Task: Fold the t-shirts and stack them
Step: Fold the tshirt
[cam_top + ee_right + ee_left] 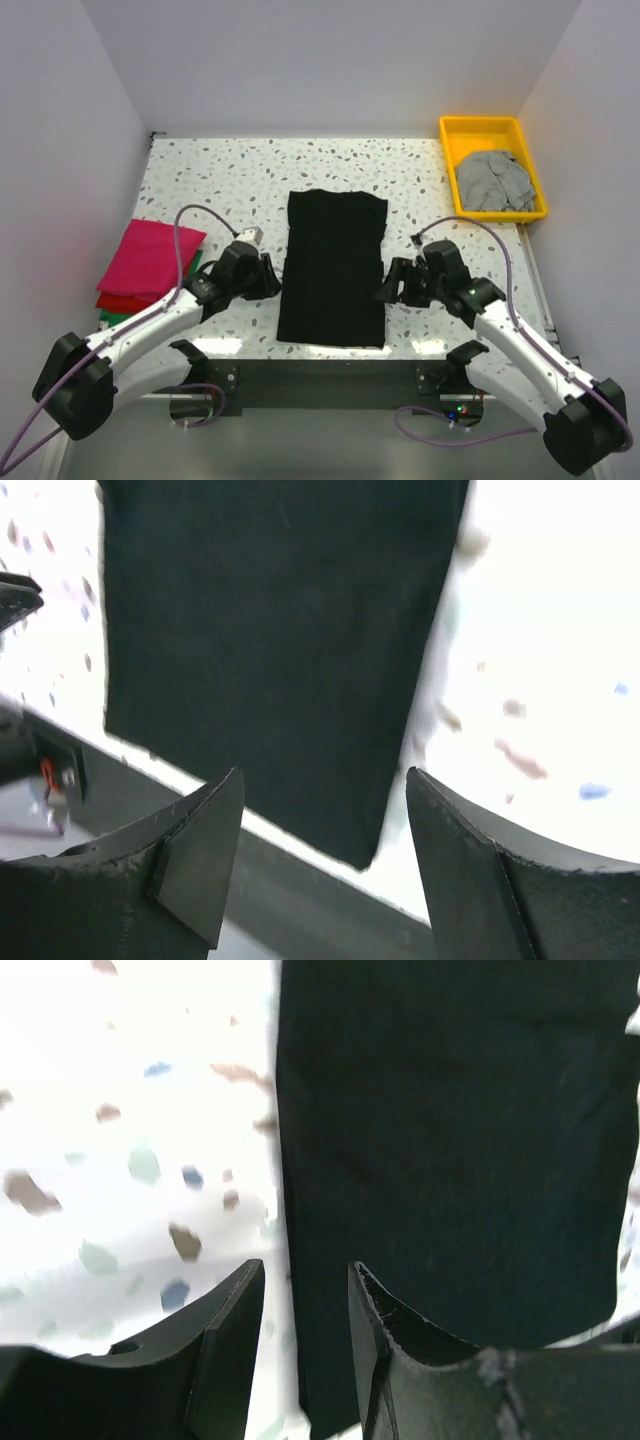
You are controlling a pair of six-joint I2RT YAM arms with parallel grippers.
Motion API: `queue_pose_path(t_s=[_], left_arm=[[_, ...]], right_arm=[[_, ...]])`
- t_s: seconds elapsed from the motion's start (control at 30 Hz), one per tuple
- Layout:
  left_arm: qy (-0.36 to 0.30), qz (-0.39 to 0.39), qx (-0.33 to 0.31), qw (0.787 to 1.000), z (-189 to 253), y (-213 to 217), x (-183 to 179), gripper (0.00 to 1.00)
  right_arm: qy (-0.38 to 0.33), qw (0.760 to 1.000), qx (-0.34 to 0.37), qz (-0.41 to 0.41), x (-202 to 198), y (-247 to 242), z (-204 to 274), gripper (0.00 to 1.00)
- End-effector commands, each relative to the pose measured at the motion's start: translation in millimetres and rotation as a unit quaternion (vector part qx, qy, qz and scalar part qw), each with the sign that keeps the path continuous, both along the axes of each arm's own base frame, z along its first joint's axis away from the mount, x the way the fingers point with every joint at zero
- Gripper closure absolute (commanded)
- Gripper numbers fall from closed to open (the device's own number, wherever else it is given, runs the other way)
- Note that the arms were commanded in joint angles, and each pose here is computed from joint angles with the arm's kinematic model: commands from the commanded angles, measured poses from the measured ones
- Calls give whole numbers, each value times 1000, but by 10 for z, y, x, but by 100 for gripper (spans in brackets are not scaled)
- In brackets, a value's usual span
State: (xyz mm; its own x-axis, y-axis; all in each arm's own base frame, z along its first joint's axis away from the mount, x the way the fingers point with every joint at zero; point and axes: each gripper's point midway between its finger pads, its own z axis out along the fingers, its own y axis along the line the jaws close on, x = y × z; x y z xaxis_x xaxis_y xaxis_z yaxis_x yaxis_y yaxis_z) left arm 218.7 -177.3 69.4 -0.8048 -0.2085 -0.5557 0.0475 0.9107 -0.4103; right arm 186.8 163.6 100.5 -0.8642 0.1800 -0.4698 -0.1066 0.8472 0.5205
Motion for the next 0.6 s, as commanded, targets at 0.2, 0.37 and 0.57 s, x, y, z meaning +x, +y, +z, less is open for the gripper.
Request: queue_pose_path(t_s=[0.2,0.37,0.57], left_arm=[[75,-45,-54,995,-200,-52,-631,58],[84,-28,-73,993,-251,-36,-771,60],[53,-51,-130,989,-26,-207,-817,62]], right_arm=[[119,991,63,9,-780,-24,-247,34],[138,987,85,9,-888,8,-281,47],[127,984,122,15,-804,143,-114,53]])
